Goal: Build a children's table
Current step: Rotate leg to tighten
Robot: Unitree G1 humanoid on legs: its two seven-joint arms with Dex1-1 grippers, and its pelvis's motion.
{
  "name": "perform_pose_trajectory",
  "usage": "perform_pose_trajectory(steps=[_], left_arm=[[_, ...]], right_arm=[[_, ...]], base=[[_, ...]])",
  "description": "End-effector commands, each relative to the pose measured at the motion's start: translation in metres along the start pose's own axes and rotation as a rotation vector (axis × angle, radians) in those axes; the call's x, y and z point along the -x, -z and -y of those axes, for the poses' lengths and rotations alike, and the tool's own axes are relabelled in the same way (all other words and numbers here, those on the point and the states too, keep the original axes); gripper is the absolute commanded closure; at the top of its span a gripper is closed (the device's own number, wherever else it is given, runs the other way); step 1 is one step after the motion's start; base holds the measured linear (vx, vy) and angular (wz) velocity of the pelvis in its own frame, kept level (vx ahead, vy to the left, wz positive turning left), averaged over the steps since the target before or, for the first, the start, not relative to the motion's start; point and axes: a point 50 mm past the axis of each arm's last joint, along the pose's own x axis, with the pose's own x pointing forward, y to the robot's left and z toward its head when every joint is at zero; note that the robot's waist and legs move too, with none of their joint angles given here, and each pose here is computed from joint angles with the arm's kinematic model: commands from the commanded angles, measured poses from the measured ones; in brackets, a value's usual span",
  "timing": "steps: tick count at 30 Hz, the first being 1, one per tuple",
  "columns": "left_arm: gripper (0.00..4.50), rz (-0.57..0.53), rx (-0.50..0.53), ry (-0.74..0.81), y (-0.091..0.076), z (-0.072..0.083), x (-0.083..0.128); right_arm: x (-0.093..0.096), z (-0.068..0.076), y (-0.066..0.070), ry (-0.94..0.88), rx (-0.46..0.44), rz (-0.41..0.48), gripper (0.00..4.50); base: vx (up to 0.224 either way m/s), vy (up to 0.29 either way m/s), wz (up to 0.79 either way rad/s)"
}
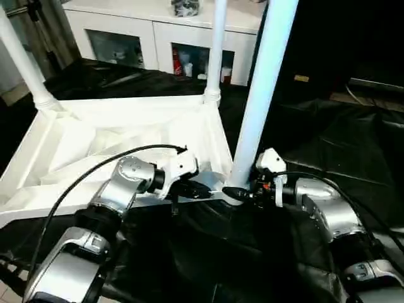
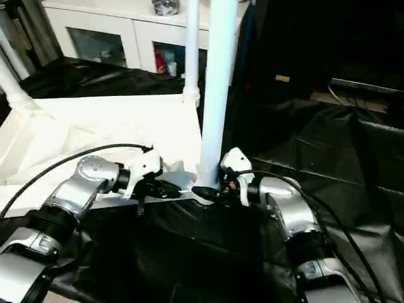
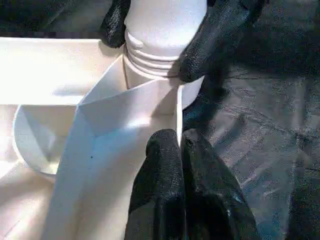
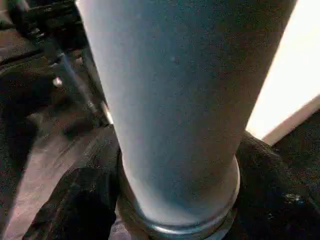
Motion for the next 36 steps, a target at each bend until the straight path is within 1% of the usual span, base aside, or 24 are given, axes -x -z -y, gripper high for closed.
perform_pose_trajectory(steps=[1, 2, 6, 8, 9, 10, 13, 14, 15, 21, 22, 23, 24, 25, 26, 28, 29, 30, 31, 34, 36], left_arm=[[4.50, -0.014, 0.026, -0.058, -0.001, -0.001, -0.012], [4.50, 0.003, 0.042, -0.117, -0.007, -0.004, -0.022], [4.50, 0.031, 0.066, -0.194, -0.019, -0.007, -0.036], [4.50, 0.044, 0.075, -0.221, -0.025, -0.007, -0.043], [4.50, 0.044, 0.075, -0.221, -0.025, -0.007, -0.043], [4.50, 0.057, 0.078, -0.239, -0.032, -0.006, -0.051], [4.50, 0.069, 0.069, -0.238, -0.036, -0.004, -0.056], [4.50, 0.071, 0.068, -0.235, -0.036, -0.003, -0.057], [4.50, 0.072, 0.065, -0.234, -0.036, -0.003, -0.057], [4.50, 0.072, 0.065, -0.234, -0.036, -0.003, -0.057], [4.50, 0.072, 0.065, -0.234, -0.036, -0.003, -0.057], [4.50, 0.075, 0.059, -0.227, -0.036, -0.002, -0.057], [4.50, 0.077, 0.047, -0.189, -0.032, -0.001, -0.051], [4.50, 0.078, 0.024, -0.137, -0.025, 0.001, -0.042], [4.50, 0.074, 0.018, -0.116, -0.022, 0.001, -0.038], [4.50, 0.070, 0.008, -0.089, -0.019, 0.001, -0.033], [4.50, 0.070, 0.008, -0.089, -0.019, 0.001, -0.033], [4.50, 0.064, 0.003, -0.074, -0.016, 0.001, -0.029], [4.50, 0.064, 0.003, -0.074, -0.016, 0.001, -0.029], [4.50, 0.062, -0.010, -0.022, -0.012, 0.001, -0.018], [4.50, 0.057, -0.011, 0.003, -0.010, 0.002, -0.013]], right_arm=[[-0.011, -0.007, 0.017, 0.043, -0.036, -0.062, 1.78], [-0.018, -0.005, 0.021, 0.157, -0.080, -0.059, 1.78], [-0.031, -0.003, 0.023, 0.305, -0.152, -0.052, 1.78], [-0.037, -0.002, 0.023, 0.376, -0.173, -0.061, 1.78], [-0.037, -0.002, 0.023, 0.376, -0.173, -0.061, 1.78], [-0.045, -0.002, 0.022, 0.454, -0.161, -0.085, 1.78], [-0.052, -0.004, 0.018, 0.461, -0.136, -0.078, 1.78], [-0.054, -0.005, 0.016, 0.452, -0.126, -0.067, 1.23], [-0.055, -0.005, 0.015, 0.454, -0.114, -0.059, 1.23], [-0.055, -0.005, 0.015, 0.454, -0.114, -0.059, 1.23], [-0.055, -0.005, 0.015, 0.454, -0.114, -0.059, 1.09], [-0.056, -0.005, 0.013, 0.451, -0.108, -0.047, 1.09], [-0.048, 0.001, 0.009, 0.428, -0.089, -0.023, 1.09], [-0.036, 0.009, 0.005, 0.383, -0.063, 0.000, 1.09], [-0.030, 0.011, 0.004, 0.352, -0.045, 0.005, 1.09], [-0.023, 0.012, 0.002, 0.289, -0.017, 0.008, 1.09], [-0.023, 0.012, 0.002, 0.289, -0.017, 0.008, 1.09], [-0.018, 0.012, 0.001, 0.237, -0.004, 0.013, 1.09], [-0.018, 0.012, 0.001, 0.237, -0.004, 0.013, 1.09], [-0.006, 0.011, -0.001, 0.105, 0.014, 0.015, 1.09], [-0.001, 0.010, -0.002, 0.055, 0.029, 0.004, 1.09]], base=[[0.000, 0.000, 0.00], [0.000, 0.000, 0.00], [0.000, 0.000, 0.00], [0.000, 0.000, 0.00], [0.000, 0.000, 0.00], [0.000, 0.000, 0.00], [0.000, 0.000, 0.00], [0.000, 0.000, 0.00], [0.000, 0.000, 0.00], [0.000, 0.000, 0.00], [0.000, 0.000, 0.00], [0.000, 0.000, 0.00], [0.000, 0.000, 0.00], [0.000, 0.000, 0.00], [0.000, 0.000, 0.00], [0.000, 0.000, 0.00], [0.000, 0.000, 0.00], [0.000, 0.000, 0.00], [0.000, 0.000, 0.00], [0.000, 0.000, 0.00], [0.000, 0.000, 0.00]])
